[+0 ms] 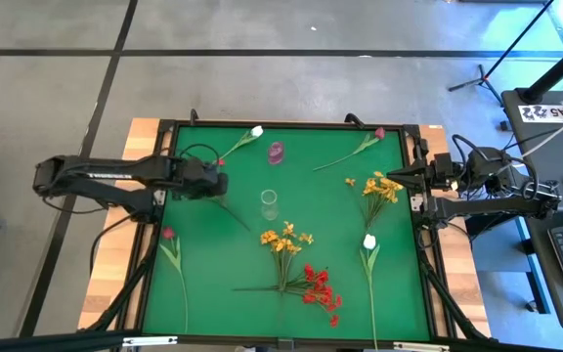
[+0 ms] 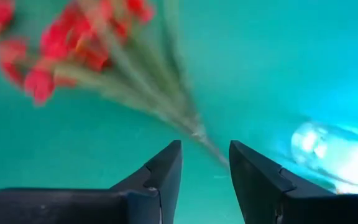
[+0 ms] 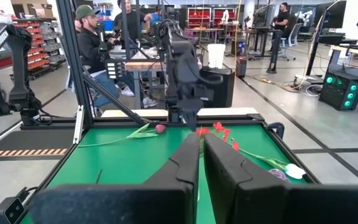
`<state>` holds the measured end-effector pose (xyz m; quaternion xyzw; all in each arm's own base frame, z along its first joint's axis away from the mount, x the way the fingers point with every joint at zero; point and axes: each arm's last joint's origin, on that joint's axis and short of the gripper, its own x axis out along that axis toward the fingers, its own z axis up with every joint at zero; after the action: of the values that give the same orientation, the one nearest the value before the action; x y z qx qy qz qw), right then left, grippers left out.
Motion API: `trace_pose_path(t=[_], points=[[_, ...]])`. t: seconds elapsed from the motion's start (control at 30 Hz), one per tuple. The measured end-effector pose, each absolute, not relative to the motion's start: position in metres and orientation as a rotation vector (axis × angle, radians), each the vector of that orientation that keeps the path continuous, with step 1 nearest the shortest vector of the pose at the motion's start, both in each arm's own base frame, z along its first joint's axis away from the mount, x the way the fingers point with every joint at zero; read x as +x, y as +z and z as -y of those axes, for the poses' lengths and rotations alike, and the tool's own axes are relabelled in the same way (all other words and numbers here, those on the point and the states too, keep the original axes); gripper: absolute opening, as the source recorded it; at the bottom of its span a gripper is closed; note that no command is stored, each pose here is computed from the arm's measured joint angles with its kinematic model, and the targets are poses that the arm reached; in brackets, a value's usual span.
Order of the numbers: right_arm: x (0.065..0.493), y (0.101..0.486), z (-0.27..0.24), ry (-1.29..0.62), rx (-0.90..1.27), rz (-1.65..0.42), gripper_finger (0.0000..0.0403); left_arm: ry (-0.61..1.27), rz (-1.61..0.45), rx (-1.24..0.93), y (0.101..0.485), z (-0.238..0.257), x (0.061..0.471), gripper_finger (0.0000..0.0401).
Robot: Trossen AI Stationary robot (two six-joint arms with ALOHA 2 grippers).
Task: Sort flowers into vase by color
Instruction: Put the top red flowers into the transparent vase
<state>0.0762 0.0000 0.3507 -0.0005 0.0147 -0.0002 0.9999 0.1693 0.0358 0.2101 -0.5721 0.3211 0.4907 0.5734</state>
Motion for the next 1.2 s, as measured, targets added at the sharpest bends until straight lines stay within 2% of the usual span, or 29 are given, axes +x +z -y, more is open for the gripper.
trace_pose_path(t=[0.2,0.5,0.83,1.0,1.2], points=[[0.076,0.351,0.000,-0.001,-0.001,-0.030,0.0026,1.289,-0.828,-1.477,0.176,-0.045,0.162,0.0145],[0.076,0.351,0.000,0.000,-0.001,-0.030,0.0026,1.161,-0.656,-1.553,0.173,-0.058,0.182,0.0147],[0.076,0.351,0.000,-0.001,-0.001,-0.029,0.0026,1.202,-0.821,-1.641,0.153,-0.059,0.187,0.0148],[0.076,0.351,0.000,0.000,-0.001,-0.030,0.0026,1.263,-0.876,-1.629,0.140,-0.064,0.189,0.0148],[0.076,0.351,0.000,-0.001,-0.001,-0.030,0.0026,1.242,-0.950,-1.582,0.132,-0.069,0.190,0.0140]])
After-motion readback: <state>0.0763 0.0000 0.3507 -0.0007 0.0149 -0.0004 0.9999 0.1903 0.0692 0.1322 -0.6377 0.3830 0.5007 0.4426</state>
